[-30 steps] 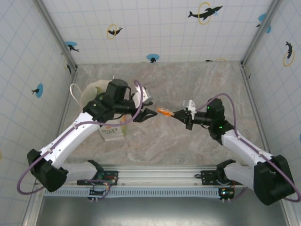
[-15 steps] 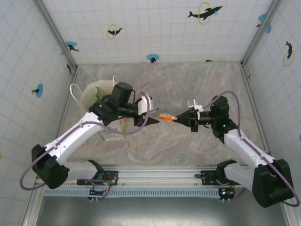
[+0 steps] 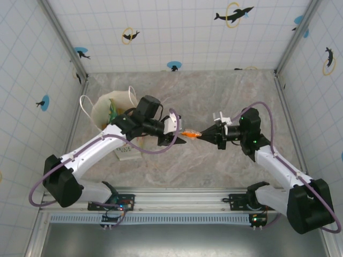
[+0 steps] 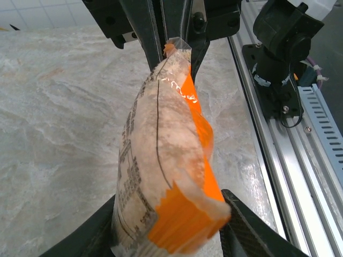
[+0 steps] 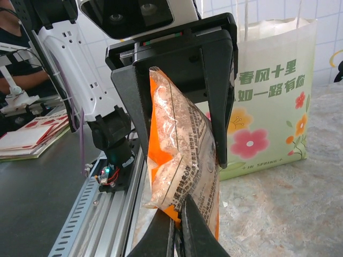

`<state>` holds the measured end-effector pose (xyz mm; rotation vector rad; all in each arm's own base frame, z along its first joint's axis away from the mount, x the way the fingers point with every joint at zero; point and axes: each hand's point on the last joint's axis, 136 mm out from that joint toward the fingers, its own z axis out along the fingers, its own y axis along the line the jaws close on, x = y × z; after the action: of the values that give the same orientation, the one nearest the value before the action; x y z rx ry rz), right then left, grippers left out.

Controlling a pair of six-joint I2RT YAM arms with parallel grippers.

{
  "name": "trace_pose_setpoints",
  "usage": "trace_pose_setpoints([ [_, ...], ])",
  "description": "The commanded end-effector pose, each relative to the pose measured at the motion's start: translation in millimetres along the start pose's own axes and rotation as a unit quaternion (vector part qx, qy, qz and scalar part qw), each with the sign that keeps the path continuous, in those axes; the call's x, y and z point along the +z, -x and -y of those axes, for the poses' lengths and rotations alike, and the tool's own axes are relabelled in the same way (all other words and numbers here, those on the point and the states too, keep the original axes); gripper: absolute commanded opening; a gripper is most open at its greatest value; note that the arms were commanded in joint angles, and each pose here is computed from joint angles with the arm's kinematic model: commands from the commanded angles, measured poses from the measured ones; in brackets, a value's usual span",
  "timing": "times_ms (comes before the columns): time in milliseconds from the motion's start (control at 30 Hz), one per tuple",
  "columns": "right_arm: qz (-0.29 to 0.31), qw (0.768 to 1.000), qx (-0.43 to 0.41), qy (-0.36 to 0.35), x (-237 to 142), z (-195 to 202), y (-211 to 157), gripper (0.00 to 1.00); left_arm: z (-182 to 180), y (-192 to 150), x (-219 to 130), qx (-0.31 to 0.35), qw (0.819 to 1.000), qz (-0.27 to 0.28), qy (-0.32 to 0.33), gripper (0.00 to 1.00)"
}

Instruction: Place the snacks into the paper bag

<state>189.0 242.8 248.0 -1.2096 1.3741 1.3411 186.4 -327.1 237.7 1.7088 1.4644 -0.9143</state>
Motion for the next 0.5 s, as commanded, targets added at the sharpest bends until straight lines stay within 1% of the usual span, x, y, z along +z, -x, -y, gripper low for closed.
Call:
trace_pose_setpoints([
  [0,0.011,1.0,-0.028,0.008,0.2,-0.9,18.0,0.0,2.7,22.2,-0.2,0.042,0.998,0.038,-0.012,0.42],
  [100,0.01,1.0,-0.027,0.009,0.3,-0.8,17.3,0.0,2.1,25.8,-1.0,0.043,0.998,0.047,-0.007,0.41],
  [200,0.01,1.0,-0.025,0.01,0.5,-0.5,17.4,0.0,1.9,30.4,-2.9,0.049,0.997,0.06,0.001,0.47],
  [300,0.009,1.0,-0.022,0.011,1.3,-0.6,16.1,0.0,2.0,34.3,-4.5,0.056,0.996,0.069,0.008,0.47],
  [467,0.009,1.0,-0.024,0.007,2.0,0.7,15.1,0.0,-0.8,34.9,-4.4,0.055,0.996,0.066,0.019,0.39],
])
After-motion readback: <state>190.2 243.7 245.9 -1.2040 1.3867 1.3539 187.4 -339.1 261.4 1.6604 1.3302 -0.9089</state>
